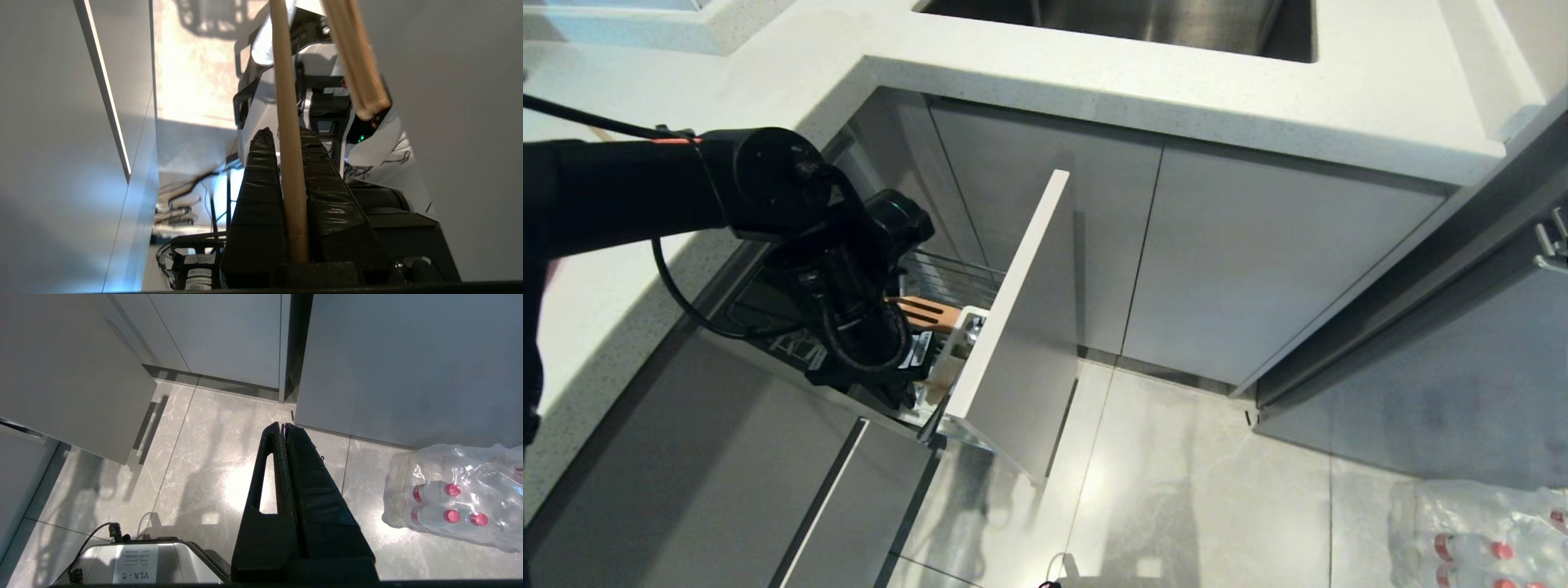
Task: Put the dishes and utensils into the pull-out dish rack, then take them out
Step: Take the chopsticks out of the cupboard
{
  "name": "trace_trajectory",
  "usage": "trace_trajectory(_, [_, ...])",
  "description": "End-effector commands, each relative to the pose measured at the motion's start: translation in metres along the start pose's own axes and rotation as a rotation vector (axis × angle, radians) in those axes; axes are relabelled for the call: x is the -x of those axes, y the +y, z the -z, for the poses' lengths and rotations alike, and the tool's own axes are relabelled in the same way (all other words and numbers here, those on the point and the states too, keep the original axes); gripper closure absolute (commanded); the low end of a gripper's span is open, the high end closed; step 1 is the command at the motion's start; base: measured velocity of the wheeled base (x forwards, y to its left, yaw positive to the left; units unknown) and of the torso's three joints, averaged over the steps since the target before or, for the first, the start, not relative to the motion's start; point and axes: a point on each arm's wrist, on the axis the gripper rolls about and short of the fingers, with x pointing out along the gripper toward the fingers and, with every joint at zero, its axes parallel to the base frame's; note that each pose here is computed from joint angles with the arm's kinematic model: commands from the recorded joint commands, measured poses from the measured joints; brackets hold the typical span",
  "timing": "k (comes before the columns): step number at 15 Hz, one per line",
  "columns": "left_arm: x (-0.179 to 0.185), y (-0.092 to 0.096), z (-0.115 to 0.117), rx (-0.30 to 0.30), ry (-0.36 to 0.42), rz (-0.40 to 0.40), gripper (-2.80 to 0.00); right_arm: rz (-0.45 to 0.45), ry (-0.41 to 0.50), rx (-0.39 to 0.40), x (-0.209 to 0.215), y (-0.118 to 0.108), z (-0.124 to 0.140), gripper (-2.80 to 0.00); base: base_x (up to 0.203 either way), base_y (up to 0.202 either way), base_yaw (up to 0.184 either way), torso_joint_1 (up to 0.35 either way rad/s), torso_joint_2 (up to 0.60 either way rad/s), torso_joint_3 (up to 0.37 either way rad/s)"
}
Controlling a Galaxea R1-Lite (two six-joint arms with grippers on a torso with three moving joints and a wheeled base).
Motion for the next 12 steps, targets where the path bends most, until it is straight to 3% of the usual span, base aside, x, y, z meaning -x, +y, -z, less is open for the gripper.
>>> trace_trajectory(1, [0.017,0.002,0.008,0.0,-0.034,0.012,0.0,0.0,0.001,0.0,0.0,0.0,0.0,0.0,0.0,0.0,0.0,0.0,0.0,0.0])
trace_trajectory(12, [0.099,0.012,0.062,-0.043,-0.176,0.086,0.0,-0.001,0.0,0.001,0.0,0.0,0.0,0.0,0.0,0.0,0.0,0.0,0.0,0.0])
